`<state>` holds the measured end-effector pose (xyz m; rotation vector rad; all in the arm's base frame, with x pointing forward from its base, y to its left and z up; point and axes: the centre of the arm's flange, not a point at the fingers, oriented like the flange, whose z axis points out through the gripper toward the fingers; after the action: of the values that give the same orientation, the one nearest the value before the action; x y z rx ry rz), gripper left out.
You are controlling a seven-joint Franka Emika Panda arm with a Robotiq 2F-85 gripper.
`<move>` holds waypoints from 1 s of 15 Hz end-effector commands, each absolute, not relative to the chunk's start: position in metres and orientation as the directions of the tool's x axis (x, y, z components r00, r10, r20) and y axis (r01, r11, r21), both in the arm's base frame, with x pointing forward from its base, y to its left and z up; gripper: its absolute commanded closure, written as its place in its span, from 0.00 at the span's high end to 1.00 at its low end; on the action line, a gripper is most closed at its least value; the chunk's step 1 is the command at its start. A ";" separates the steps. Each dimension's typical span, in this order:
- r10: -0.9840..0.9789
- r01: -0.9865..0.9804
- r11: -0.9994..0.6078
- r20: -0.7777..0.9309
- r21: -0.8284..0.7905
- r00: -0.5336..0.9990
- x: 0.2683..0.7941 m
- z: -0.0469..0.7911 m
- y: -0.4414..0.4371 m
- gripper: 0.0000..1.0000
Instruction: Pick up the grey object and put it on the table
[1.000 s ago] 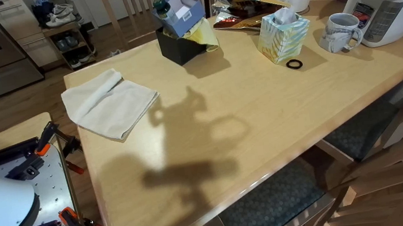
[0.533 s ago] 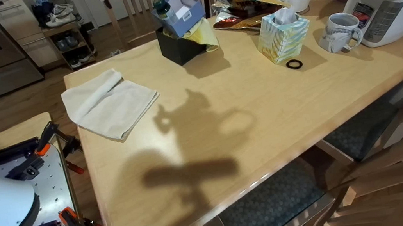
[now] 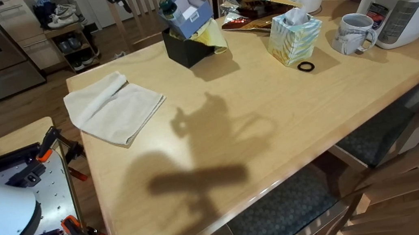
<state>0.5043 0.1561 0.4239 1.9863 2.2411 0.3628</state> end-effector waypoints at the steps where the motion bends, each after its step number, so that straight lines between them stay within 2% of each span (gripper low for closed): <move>1: 0.994 0.962 0.105 -0.005 0.251 -0.107 0.514 0.409 0.154 1.00; 4: 0.997 0.961 0.079 -0.024 0.266 -0.075 0.524 0.405 0.160 1.00; 7: 0.993 0.949 0.111 0.005 0.296 -0.118 0.532 0.411 0.175 1.00; 12: 0.988 0.952 0.135 0.033 0.275 -0.150 0.562 0.340 0.192 1.00; 15: 0.989 0.958 0.130 0.035 0.257 -0.144 0.546 0.340 0.189 1.00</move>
<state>0.5464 0.1890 0.3404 1.9548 2.2495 0.3298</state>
